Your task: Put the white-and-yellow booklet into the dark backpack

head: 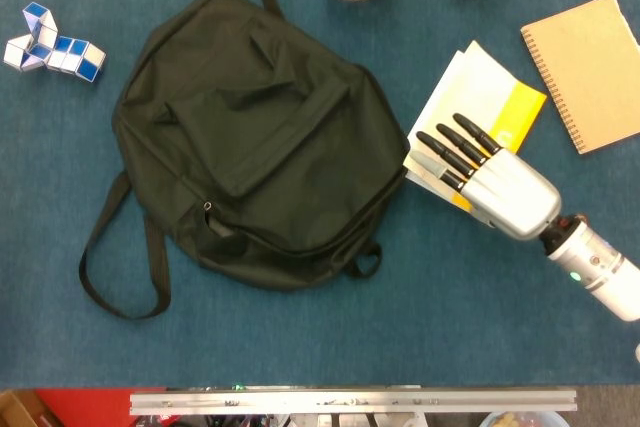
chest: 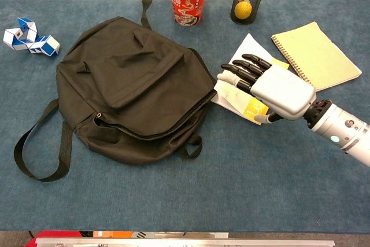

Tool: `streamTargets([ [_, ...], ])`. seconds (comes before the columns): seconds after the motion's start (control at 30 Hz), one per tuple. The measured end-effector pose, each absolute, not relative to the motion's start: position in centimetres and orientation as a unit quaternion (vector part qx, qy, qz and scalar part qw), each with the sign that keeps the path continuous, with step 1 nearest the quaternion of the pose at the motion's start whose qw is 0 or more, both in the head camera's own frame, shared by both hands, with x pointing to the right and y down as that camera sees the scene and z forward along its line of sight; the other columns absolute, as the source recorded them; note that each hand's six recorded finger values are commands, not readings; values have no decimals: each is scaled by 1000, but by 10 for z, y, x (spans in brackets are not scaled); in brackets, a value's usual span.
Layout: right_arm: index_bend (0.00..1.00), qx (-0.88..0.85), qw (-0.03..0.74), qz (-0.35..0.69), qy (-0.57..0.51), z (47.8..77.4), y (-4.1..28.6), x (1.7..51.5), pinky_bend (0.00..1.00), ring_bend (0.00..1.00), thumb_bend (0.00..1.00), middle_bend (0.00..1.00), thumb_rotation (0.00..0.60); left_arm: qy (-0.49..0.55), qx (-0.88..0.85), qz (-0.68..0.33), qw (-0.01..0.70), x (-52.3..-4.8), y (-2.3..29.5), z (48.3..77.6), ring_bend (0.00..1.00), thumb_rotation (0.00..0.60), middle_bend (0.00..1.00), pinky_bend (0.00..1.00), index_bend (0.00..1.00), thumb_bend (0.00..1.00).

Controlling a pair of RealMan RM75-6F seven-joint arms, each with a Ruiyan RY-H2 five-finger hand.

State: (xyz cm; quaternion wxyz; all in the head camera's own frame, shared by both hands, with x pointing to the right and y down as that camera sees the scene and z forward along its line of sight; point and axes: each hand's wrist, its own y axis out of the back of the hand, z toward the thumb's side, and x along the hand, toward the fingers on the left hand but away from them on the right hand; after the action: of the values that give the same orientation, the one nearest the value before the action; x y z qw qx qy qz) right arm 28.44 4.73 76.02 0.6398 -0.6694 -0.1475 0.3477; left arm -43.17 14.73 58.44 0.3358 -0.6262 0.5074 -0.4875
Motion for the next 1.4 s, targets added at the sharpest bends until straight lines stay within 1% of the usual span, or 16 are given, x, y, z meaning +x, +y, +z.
streamTargets([
  [0.17,0,-669,635,358,-149,752,44,293,0,0,0,7,600,507,-626,-488,336,-431,148,584,173,600,253,286,318,206],
  [0.23,0,-663,636,366,-146,748,40,301,12,0,0,35,600,507,-626,-488,336,-431,147,584,173,600,253,286,318,206],
  [0.37,4,-650,637,391,-141,743,27,321,73,5,0,133,600,505,-627,-488,338,-429,147,584,173,600,253,286,318,206],
  [0.43,14,-643,634,406,-138,742,19,330,86,12,0,149,600,504,-627,-489,338,-428,147,584,173,600,253,286,318,206],
  [0.63,36,-632,625,439,-129,747,0,344,92,17,0,153,600,503,-627,-489,339,-426,147,585,173,600,253,286,318,206],
  [0.83,36,-624,621,459,-119,757,-16,346,92,28,6,172,600,504,-625,-491,337,-426,149,584,173,600,253,286,318,206],
  [0.97,36,-623,618,465,-114,761,-22,342,116,48,55,185,600,506,-624,-492,336,-428,150,584,173,600,253,286,318,206],
  [1.1,36,-622,616,472,-107,766,-26,340,123,60,81,190,600,507,-622,-494,335,-429,151,585,173,600,253,286,318,206],
  [1.4,36,-617,613,484,-97,774,-31,338,134,68,99,198,600,505,-622,-496,335,-430,150,587,173,600,252,285,318,206],
])
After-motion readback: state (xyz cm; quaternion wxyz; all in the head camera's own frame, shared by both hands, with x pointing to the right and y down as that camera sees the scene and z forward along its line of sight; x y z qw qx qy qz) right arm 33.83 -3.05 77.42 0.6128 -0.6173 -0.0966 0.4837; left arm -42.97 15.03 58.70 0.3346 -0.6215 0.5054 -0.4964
